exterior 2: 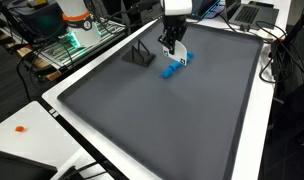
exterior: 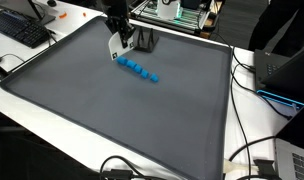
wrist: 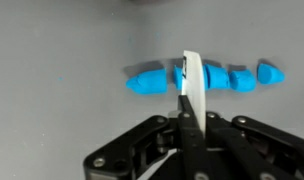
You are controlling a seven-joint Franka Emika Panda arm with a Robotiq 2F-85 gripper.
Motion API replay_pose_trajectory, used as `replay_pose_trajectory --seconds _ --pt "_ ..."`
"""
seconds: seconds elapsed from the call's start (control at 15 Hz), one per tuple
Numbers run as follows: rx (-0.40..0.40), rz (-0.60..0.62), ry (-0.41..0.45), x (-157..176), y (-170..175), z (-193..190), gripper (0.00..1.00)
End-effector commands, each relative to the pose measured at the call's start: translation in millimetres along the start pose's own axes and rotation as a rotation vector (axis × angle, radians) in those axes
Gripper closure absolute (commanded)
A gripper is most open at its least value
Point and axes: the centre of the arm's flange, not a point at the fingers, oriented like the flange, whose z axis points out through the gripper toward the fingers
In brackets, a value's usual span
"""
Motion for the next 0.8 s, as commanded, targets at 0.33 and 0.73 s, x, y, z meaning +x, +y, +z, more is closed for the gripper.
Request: replay_pose_trajectory --seconds 0.33,0.73 --pt "0.023 0.401 -0.026 -67 -10 -39 0.99" --pt "0.056 0.602 -0.121 -100 -15 -30 0.99"
